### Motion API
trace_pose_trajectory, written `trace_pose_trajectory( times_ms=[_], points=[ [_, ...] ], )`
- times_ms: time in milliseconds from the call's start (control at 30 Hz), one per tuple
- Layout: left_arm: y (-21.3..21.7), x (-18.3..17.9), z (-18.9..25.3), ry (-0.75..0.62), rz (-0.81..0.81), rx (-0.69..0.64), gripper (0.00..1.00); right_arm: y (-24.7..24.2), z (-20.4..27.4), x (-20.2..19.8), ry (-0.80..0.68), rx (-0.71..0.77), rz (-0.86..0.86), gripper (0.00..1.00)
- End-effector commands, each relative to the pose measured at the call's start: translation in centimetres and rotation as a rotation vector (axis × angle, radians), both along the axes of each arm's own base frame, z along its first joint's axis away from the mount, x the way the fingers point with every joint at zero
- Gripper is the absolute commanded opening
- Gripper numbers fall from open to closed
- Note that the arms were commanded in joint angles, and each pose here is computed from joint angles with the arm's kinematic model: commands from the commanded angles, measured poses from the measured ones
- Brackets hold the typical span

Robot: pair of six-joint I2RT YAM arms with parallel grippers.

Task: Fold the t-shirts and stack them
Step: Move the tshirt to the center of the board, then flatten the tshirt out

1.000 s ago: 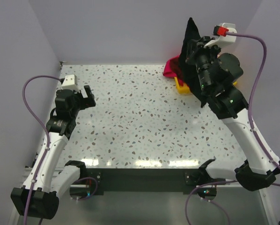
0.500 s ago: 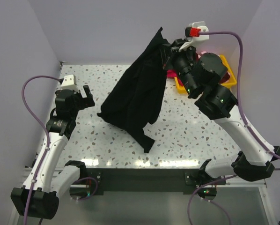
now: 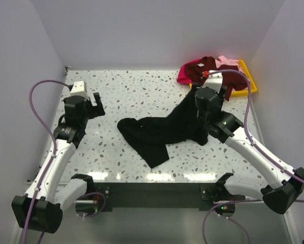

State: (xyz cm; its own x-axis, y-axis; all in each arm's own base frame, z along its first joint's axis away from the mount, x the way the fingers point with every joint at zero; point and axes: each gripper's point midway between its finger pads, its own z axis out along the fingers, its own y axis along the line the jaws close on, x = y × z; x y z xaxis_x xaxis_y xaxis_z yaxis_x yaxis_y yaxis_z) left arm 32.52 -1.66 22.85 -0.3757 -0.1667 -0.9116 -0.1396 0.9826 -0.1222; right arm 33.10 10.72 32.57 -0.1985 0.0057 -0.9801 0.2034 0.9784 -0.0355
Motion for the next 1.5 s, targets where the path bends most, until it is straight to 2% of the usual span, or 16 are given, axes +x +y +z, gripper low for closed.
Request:
trace_pose_trajectory(
  times_ms=[0, 33, 100, 167, 267, 367, 500, 667, 1000, 1300, 1367, 1467],
  points=[
    [-2.4, 0.4, -0.4, 0.04, -0.02, 0.066, 1.0, -2.8, -2.5, -1.3, 0.047, 0.07, -0.094, 0.84],
    [-2.5, 0.2, -0.5, 0.053, 0.021, 0.107, 1.0, -2.5, -3.2, -1.4, 0.073, 0.072, -0.076, 0.88],
    [-5.9, -0.4, -1.0, 0.095, -0.035, 0.105, 1.0, -1.7, -4.6, -1.6, 0.114, 0.076, -0.033, 0.93],
    [-7.6, -0.8, -1.6, 0.121, -0.063, 0.049, 1.0, -1.5, -5.7, -1.8, 0.141, 0.084, -0.026, 0.96],
    [-9.9, -2.6, -4.4, 0.174, -0.065, -0.079, 0.96, -1.0, -7.7, -2.2, 0.185, 0.111, 0.0, 0.97],
    [-12.8, -5.3, -8.4, 0.257, -0.111, -0.121, 0.93, -1.1, -9.8, -2.7, 0.22, 0.137, 0.006, 0.98],
    [-17.6, -9.2, -12.1, 0.357, -0.225, -0.107, 0.9, -1.9, -12.2, -3.1, 0.254, 0.18, -0.005, 0.99],
    [-21.4, -11.5, -14.4, 0.418, -0.294, -0.099, 0.88, -2.0, -13.3, -3.5, 0.27, 0.231, 0.009, 0.99],
    [-21.7, -12.1, -18.3, 0.507, -0.254, -0.045, 0.79, -1.2, -15.8, -4.3, 0.321, 0.279, 0.055, 0.99],
    [-21.7, -11.4, -20.1, 0.506, -0.229, -0.001, 0.75, -0.4, -17.1, -4.6, 0.353, 0.306, 0.09, 0.99],
    [-21.7, -11.0, -20.3, 0.492, -0.218, 0.006, 0.72, -0.4, -17.2, -4.8, 0.357, 0.307, 0.095, 0.99],
    [-21.7, -10.4, -20.3, 0.466, -0.203, 0.009, 0.61, -0.4, -17.2, -5.0, 0.357, 0.305, 0.1, 0.99]
  ],
)
